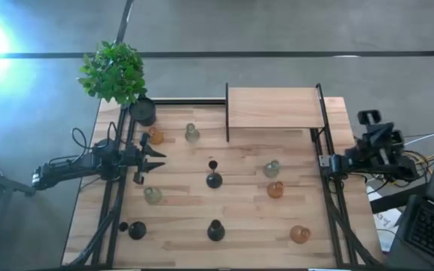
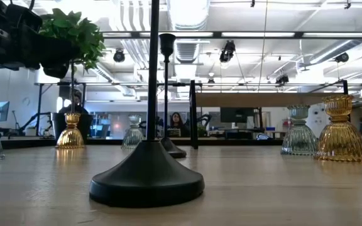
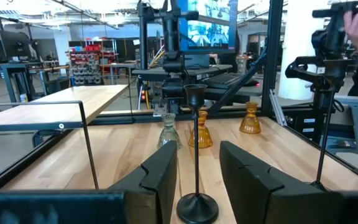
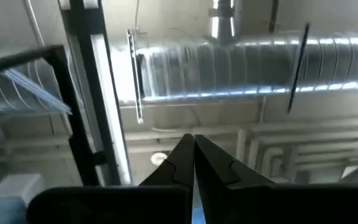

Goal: Pick & Place candle stick holders
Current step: Put the middle green glass candle holder on the shelf

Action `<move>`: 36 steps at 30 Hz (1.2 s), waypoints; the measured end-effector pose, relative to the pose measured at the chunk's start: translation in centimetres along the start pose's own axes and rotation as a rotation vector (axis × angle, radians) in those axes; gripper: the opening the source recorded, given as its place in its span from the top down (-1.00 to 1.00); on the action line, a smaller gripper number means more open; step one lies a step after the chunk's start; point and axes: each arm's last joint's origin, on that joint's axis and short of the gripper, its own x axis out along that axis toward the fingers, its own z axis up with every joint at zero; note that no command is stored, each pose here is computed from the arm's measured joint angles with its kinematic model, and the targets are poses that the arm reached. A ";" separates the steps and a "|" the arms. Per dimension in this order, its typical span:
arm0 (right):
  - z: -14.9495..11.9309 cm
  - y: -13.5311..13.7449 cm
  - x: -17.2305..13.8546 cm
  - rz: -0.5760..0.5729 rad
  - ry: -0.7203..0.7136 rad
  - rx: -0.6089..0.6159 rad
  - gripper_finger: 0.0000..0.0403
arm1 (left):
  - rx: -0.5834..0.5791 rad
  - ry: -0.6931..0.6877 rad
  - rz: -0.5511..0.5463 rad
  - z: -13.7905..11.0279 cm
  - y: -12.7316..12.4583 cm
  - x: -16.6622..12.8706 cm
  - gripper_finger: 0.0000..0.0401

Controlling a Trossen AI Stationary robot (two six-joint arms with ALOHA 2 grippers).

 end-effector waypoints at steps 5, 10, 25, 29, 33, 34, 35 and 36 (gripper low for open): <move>-1.9 -0.3 4.2 -0.084 0.457 -0.163 0.96 | 0.000 0.000 0.000 0.0 0.0 0.0 0.37; -4.8 -1.2 6.4 -0.365 1.037 -0.147 0.96 | 0.000 0.000 0.000 0.0 0.0 0.0 0.37; -12.7 -2.2 4.8 -0.986 2.153 -0.135 0.93 | 0.000 0.000 0.000 0.0 0.0 0.0 0.37; -14.5 -2.3 4.4 -0.994 2.263 -0.162 0.78 | 0.000 0.000 0.000 0.0 0.0 0.0 0.37; -16.2 -2.5 3.9 -1.004 2.327 -0.146 0.54 | 0.000 0.000 0.000 0.0 0.0 0.0 0.37; -16.7 -2.5 3.7 -1.008 2.352 -0.129 0.48 | 0.000 0.000 0.000 0.0 0.0 0.0 0.37; -17.2 -2.5 3.4 -1.013 2.374 -0.118 0.42 | 0.000 0.000 0.000 0.0 0.0 0.0 0.37; -17.6 -2.5 3.2 -1.016 2.395 -0.105 0.37 | 0.000 0.000 0.000 0.0 0.0 0.0 0.37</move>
